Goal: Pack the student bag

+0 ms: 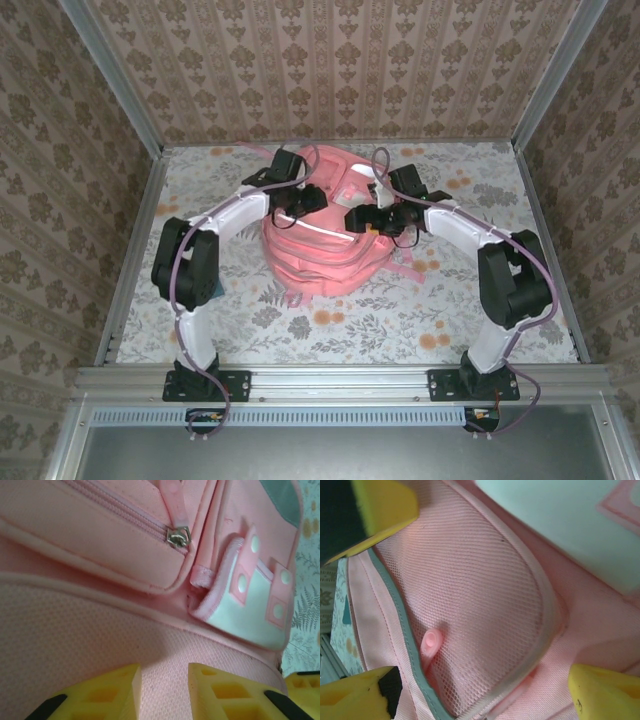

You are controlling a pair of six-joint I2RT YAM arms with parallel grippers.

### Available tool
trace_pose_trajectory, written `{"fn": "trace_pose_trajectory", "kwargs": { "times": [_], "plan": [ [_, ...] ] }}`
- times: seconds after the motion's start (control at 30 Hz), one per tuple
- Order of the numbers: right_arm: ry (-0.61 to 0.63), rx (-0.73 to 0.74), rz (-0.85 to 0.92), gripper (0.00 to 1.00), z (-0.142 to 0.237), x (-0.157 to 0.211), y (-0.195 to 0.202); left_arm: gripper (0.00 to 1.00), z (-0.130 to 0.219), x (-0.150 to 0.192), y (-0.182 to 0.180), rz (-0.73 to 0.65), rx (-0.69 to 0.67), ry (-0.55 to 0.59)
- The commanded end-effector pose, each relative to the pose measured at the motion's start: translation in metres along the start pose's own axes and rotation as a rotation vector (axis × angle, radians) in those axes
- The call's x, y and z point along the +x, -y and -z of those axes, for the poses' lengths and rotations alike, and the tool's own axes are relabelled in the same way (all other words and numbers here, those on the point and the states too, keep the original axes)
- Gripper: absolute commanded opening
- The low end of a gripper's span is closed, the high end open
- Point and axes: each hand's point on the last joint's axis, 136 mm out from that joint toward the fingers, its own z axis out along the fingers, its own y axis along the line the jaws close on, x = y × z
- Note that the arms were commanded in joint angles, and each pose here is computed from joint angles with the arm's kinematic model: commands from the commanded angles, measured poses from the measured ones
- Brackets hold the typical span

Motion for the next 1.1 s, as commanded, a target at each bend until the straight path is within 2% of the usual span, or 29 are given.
{"fn": "trace_pose_trajectory", "kwargs": {
  "times": [0.0, 0.27, 0.4, 0.7, 0.77, 0.9, 1.07],
  "plan": [
    [-0.046, -0.039, 0.077, 0.89, -0.013, 0.002, -0.013, 0.28, -0.003, 0.001, -0.006, 0.029, -0.057, -0.022],
    [-0.088, -0.049, 0.043, 0.89, -0.015, 0.016, -0.014, 0.26, -0.011, 0.007, -0.020, 0.079, -0.095, -0.033],
    [-0.064, -0.131, -0.029, 0.88, -0.003, 0.029, -0.032, 0.26, -0.017, 0.010, -0.024, 0.097, -0.099, -0.037],
    [-0.114, -0.229, 0.054, 0.84, 0.009, 0.069, -0.069, 0.27, -0.019, 0.011, -0.021, 0.099, -0.070, -0.042],
    [-0.121, -0.206, 0.083, 0.80, 0.008, 0.074, -0.067, 0.28, -0.018, 0.010, -0.019, 0.095, -0.064, -0.040],
    [-0.052, -0.023, 0.092, 0.78, 0.012, 0.061, -0.041, 0.29, -0.015, 0.008, -0.015, 0.082, -0.058, -0.039],
    [0.077, 0.130, 0.063, 0.85, 0.031, 0.033, -0.012, 0.28, -0.014, 0.007, -0.021, 0.071, -0.079, -0.044]
  ]
}}
